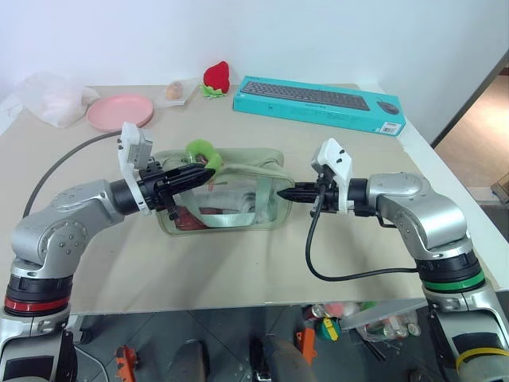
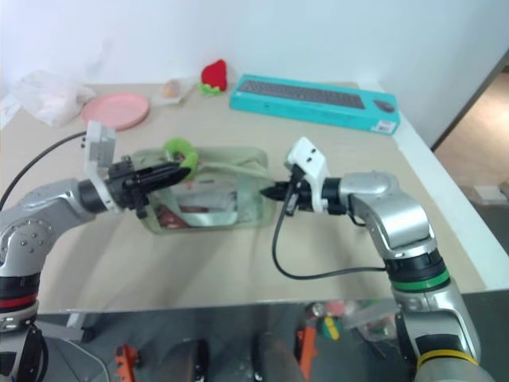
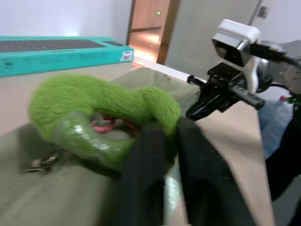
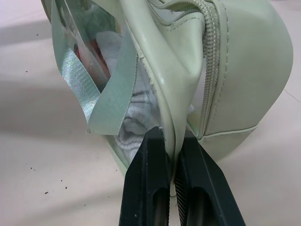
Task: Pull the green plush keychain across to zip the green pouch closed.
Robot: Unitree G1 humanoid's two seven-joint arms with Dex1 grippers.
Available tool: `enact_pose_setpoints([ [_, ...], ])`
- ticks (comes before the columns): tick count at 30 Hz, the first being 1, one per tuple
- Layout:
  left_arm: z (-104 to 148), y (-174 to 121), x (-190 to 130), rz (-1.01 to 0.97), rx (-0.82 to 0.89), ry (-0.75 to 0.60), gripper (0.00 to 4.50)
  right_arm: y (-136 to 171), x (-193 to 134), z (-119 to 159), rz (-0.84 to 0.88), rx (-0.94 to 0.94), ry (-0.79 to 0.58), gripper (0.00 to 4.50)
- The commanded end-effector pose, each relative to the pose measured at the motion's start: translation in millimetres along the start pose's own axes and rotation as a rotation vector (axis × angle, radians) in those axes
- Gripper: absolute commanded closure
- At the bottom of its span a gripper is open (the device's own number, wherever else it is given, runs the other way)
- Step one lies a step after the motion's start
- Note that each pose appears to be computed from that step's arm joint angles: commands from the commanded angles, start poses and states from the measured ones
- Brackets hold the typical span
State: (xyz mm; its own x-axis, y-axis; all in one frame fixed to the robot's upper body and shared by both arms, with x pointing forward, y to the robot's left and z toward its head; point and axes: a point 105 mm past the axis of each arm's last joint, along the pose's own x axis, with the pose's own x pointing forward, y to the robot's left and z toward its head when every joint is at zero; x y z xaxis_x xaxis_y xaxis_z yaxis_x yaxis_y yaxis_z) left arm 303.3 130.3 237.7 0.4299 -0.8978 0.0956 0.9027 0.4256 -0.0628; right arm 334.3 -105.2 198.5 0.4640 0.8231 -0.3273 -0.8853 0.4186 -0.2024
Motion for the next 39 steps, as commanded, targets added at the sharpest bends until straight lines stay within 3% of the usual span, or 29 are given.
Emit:
enact_pose_setpoints([
  [1, 29, -1, -14, 0.023, 0.088, -0.065, 2.52, 3, -3, 6, 0.0, -0.018, -0.018, 4.5],
  [4, 41, -3, -22, 0.028, 0.115, -0.102, 1.57, 4, -3, 6, 0.001, -0.017, -0.019, 4.5],
  [8, 67, -10, -45, 0.024, 0.115, -0.202, 1.57, 4, -1, 7, 0.009, -0.017, -0.022, 4.5],
  [10, 67, -15, -53, 0.027, 0.136, -0.189, 1.57, 4, 0, 7, 0.011, -0.018, -0.022, 4.5],
  [14, 44, -19, -69, 0.056, 0.159, -0.062, 1.57, 5, 1, 7, 0.019, -0.019, -0.022, 4.5],
  [18, 0, -8, -91, 0.147, 0.152, 0.128, 1.57, 6, 1, 7, 0.024, -0.016, -0.022, 4.5],
  [23, -27, 3, -92, 0.183, 0.079, 0.168, 1.57, 9, 2, 7, 0.033, -0.009, -0.028, 4.5],
  [28, -34, 7, -80, 0.176, 0.052, 0.125, 1.57, 14, 1, 6, 0.038, 0.004, -0.03, 4.5],
  [32, -14, 18, -79, 0.217, 0.043, -0.004, 1.57, 15, 0, 6, 0.036, 0.008, -0.026, 4.5],
  [35, 31, 22, -90, 0.225, -0.015, -0.229, 1.57, 16, -1, 5, 0.032, 0.01, -0.02, 4.5],
  [39, 45, 19, -105, 0.239, -0.019, -0.274, 1.57, 15, -2, 4, 0.03, 0.01, -0.014, 4.5],
])
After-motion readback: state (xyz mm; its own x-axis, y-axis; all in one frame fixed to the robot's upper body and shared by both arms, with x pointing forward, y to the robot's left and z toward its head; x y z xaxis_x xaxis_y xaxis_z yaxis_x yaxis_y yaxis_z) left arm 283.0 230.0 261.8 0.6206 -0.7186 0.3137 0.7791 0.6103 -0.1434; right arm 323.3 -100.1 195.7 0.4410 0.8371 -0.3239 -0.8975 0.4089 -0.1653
